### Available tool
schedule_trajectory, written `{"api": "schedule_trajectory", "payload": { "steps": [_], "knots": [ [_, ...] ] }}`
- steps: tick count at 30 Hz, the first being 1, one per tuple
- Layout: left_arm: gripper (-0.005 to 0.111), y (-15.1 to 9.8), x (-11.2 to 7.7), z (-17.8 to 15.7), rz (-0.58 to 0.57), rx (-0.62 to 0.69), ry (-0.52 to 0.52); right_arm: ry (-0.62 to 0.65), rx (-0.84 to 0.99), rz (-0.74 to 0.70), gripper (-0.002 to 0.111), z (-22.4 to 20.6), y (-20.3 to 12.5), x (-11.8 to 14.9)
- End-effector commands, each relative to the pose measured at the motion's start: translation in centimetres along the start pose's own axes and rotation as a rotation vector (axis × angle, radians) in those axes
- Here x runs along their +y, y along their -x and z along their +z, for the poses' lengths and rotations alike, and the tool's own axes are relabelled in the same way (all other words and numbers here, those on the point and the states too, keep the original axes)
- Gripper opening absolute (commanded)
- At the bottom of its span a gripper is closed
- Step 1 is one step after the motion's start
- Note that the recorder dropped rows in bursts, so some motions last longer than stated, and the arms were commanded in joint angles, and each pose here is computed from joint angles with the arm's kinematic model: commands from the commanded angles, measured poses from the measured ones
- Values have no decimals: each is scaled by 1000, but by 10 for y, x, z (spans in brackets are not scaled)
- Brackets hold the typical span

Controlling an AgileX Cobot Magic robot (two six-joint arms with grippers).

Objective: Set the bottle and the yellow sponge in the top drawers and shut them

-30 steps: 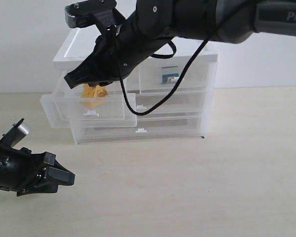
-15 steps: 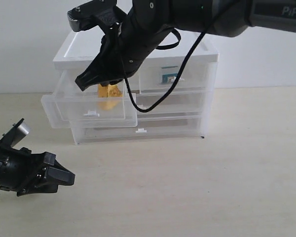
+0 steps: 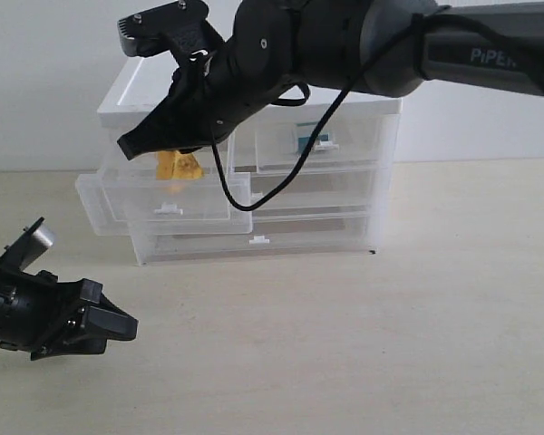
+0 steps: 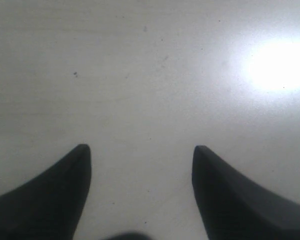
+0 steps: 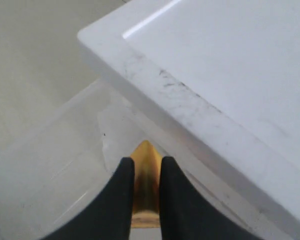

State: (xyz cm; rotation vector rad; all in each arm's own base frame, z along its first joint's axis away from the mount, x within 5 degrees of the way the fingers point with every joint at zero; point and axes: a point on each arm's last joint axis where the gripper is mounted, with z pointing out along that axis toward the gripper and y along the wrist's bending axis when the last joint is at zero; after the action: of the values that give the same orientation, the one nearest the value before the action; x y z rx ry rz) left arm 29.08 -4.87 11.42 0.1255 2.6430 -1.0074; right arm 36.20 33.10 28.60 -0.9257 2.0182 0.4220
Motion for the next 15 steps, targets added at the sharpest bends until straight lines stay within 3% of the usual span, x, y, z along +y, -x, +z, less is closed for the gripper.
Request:
{"api": "schedule_trajectory", "payload": {
  "steps": [1,6,15],
  "knots": [
    [56,0,-2,-1,12,-4,-8,5,17,6,0,8,-6,1],
    [56,0,-2,-1,12,-4,-8,-7,64,-72,0,3,-6,-1],
    [56,0,-2,-1,12,-4,-8,19,147,-118,0,-34,27,0]
  ]
}}
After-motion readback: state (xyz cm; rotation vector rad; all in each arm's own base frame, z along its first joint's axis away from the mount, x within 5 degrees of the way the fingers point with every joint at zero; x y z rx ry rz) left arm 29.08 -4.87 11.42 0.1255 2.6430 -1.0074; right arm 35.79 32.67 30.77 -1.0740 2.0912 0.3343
